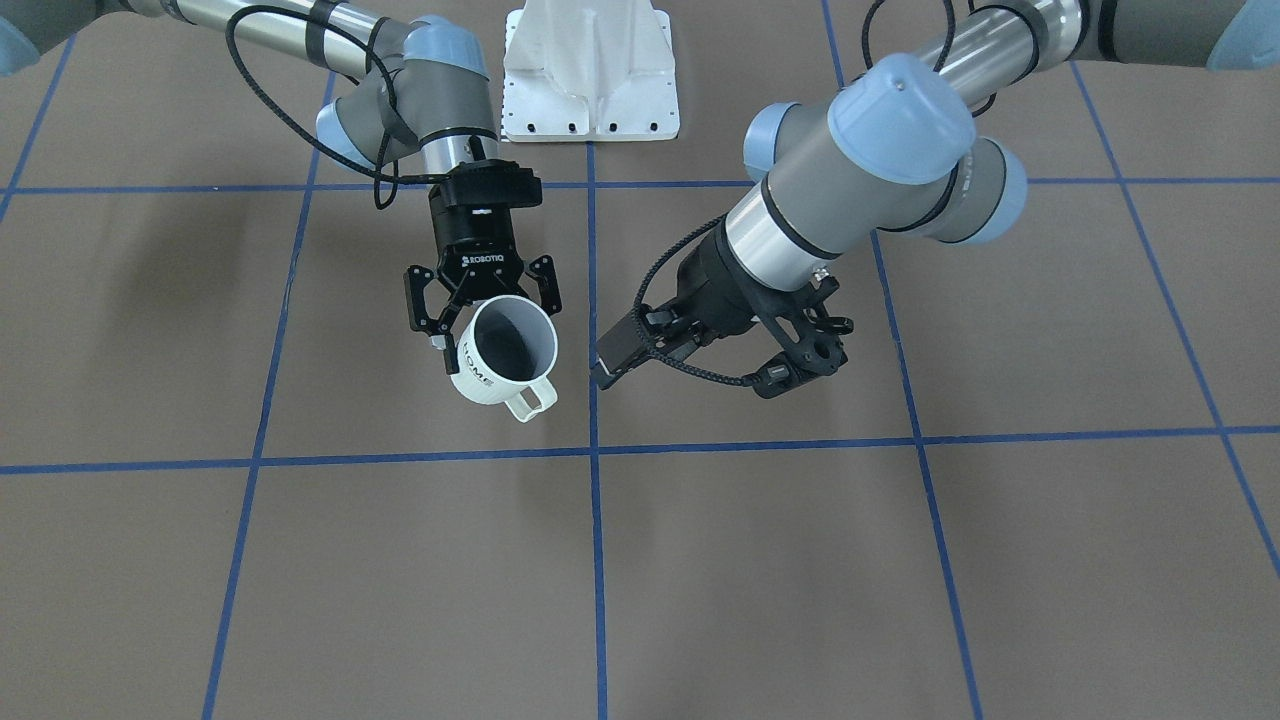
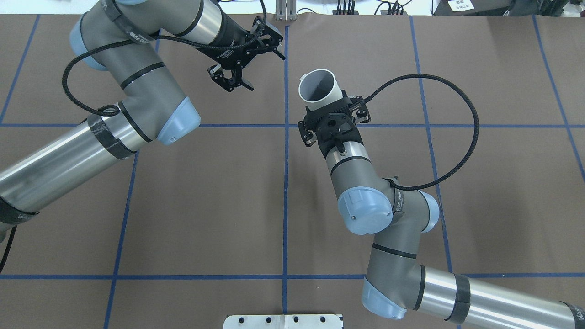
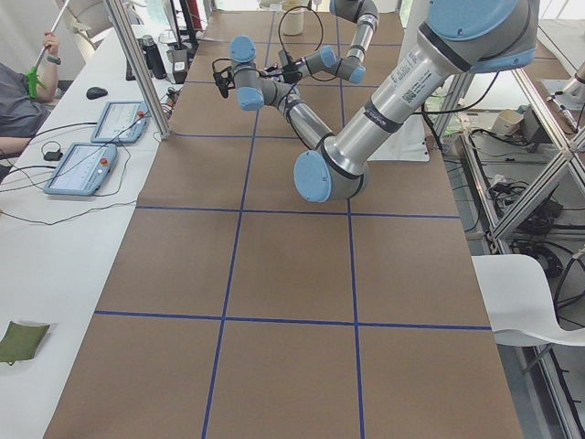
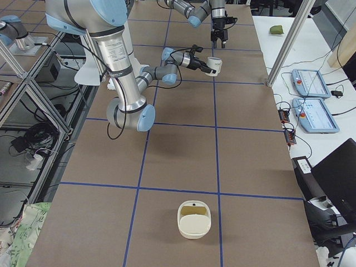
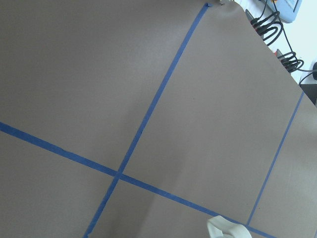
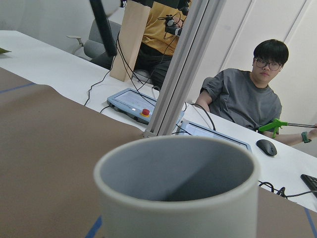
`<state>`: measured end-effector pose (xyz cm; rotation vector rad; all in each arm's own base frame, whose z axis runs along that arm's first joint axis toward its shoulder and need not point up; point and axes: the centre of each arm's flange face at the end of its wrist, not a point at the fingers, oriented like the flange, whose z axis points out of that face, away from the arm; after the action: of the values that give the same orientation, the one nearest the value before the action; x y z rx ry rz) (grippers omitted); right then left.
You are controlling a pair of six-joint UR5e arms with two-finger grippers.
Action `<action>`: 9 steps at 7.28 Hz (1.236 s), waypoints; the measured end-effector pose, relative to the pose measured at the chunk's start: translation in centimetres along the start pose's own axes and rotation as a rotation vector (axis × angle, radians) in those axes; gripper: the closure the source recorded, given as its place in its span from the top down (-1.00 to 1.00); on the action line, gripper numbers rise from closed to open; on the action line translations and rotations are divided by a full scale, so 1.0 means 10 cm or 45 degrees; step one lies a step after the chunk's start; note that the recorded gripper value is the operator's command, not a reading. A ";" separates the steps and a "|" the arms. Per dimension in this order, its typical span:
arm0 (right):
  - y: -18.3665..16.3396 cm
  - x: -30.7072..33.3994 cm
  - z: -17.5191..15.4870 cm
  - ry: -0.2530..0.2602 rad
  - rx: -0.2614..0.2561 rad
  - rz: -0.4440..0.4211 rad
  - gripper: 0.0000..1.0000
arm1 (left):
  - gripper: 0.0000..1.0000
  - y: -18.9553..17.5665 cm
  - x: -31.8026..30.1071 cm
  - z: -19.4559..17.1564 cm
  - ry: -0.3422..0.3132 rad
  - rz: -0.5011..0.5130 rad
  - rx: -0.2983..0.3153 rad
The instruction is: Left arm hands cup to right arm to dump lemon
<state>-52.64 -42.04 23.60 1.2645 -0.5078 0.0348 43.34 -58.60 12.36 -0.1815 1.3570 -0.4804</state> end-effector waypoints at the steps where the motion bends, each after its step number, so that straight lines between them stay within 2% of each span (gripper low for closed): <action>1: -0.02 -0.05 0.01 0.024 -0.017 -0.037 -0.77 | 0.97 0.06 0.03 0.03 0.001 0.007 -0.013; 4: -0.03 -0.08 0.03 0.059 -0.030 -0.116 -0.77 | 0.81 0.18 0.04 0.13 -0.006 0.027 -0.041; 9: -0.13 -0.20 0.01 0.078 -0.019 -0.145 -0.77 | 0.17 0.45 0.07 0.33 -0.018 0.054 -0.092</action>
<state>-54.03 -42.09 21.70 1.2721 -0.3816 -0.0259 47.59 -55.41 10.65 -0.2145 1.3627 -0.3939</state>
